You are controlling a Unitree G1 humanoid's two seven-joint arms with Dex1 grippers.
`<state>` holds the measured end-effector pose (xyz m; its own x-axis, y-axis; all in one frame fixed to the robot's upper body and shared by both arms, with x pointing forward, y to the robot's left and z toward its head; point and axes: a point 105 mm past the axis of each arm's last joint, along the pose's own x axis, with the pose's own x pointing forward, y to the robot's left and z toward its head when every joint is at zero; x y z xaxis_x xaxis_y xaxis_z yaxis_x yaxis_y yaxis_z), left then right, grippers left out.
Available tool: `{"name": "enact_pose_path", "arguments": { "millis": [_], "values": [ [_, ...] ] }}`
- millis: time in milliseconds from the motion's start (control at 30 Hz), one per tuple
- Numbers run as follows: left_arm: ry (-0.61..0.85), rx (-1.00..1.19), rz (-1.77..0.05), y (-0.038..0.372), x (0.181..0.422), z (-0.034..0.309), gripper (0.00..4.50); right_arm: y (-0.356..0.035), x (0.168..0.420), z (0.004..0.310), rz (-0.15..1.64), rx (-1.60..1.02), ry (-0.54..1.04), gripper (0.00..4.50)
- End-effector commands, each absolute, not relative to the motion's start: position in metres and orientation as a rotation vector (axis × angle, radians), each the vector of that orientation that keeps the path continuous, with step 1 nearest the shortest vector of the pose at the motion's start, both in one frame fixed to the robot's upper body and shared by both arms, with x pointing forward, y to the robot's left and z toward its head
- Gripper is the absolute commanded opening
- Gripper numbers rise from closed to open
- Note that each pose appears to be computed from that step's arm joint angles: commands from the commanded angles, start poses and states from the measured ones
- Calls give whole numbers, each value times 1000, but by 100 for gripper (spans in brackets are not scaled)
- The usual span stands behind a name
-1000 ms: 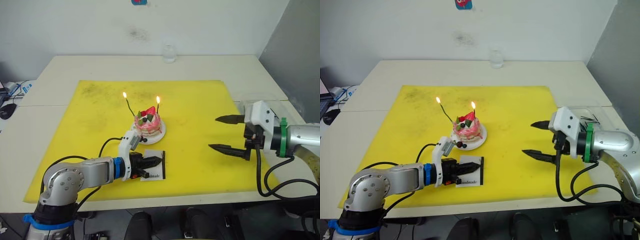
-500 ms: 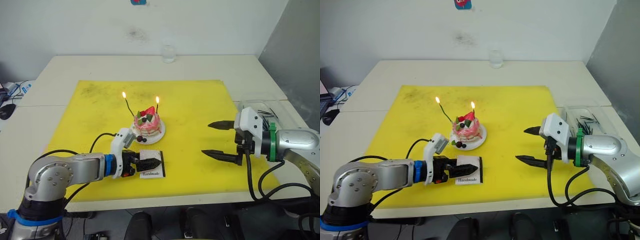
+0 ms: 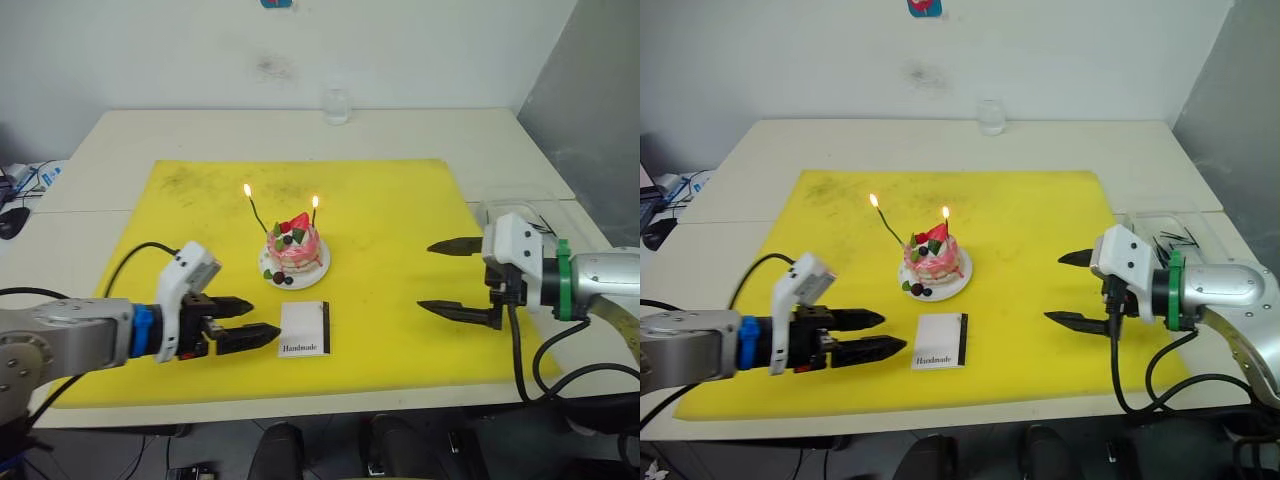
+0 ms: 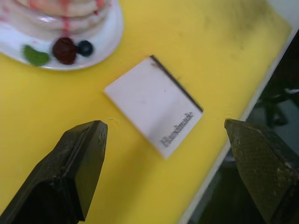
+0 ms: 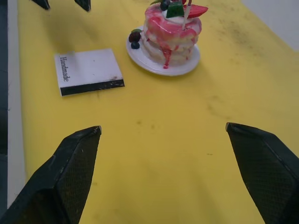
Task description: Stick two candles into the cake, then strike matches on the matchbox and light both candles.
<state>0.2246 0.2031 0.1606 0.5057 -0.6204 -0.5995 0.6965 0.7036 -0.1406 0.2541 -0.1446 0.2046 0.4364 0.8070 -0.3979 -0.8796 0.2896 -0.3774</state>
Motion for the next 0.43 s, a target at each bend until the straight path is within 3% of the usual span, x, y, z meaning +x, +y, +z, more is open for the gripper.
{"name": "enact_pose_path", "arguments": {
  "millis": [33,167,433],
  "values": [
    [496,397,-711,240,241,178,448,-164,253,223,1081,-668,103,450],
    [419,536,-645,268,251,180,448,-186,251,230,1054,-698,150,450],
    [417,471,-743,266,247,179,448,-198,252,236,1059,-737,183,450]
  ]
}}
